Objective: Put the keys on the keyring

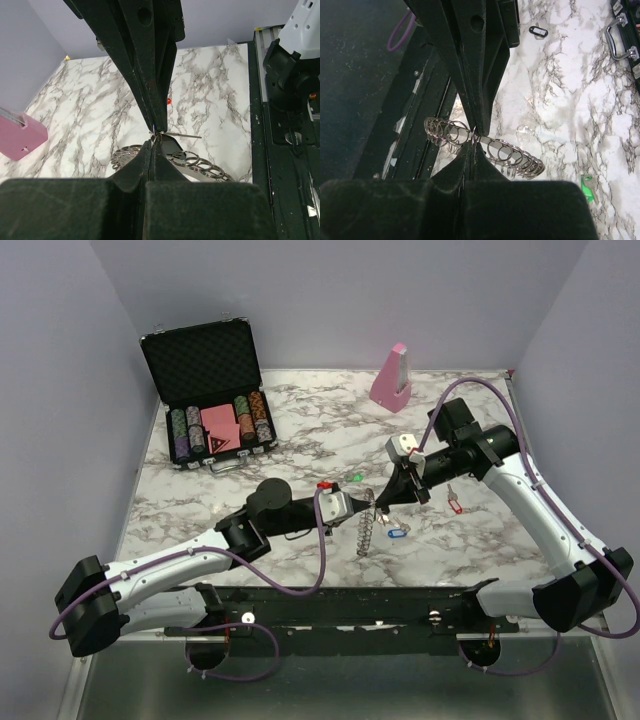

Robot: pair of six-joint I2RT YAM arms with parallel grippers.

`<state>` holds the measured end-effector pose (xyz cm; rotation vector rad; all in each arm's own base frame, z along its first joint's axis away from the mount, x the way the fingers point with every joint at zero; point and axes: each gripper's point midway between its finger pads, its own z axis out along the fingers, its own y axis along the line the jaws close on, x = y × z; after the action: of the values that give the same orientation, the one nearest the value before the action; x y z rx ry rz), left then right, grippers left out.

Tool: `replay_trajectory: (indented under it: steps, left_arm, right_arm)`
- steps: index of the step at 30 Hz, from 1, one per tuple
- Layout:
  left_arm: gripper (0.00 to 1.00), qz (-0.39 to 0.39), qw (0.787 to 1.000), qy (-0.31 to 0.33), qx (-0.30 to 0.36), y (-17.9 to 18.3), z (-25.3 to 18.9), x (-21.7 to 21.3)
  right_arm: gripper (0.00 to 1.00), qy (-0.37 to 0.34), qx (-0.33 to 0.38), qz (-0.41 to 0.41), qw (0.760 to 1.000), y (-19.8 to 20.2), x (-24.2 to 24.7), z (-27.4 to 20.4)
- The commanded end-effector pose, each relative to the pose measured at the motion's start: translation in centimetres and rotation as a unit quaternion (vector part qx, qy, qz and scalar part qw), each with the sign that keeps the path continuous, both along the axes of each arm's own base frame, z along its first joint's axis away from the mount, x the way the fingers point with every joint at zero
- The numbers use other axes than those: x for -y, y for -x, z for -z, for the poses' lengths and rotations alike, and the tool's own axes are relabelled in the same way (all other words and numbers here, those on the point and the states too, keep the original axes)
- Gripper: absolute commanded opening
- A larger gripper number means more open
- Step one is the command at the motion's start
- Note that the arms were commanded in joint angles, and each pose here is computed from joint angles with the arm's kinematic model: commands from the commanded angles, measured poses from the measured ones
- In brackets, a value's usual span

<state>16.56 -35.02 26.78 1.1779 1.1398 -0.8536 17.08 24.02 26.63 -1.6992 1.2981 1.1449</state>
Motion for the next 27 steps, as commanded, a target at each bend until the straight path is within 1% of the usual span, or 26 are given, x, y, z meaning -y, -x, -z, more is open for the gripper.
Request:
replay_trajectory:
  steps: [1,18,27]
  left_arm:
    - [0.0,0.011,1.0,0.019,0.023,0.2,-2.3,0.5]
    - [0.0,0.019,1.0,-0.008,0.02,0.2,-1.3,0.7]
    - [0.0,0.023,0.999,-0.009,0.02,0.4,-1.3,0.8]
  right_arm:
    - [0.0,-0.016,-0.015,-0.019,1.0,1.0,-0.8,-0.5]
    - [0.0,-0.016,-0.026,-0.011,0.999,0.7,-1.0,-0.5]
    - [0.0,-0.02,-0.043,-0.002,0.999,0.5,-1.3,-0.6]
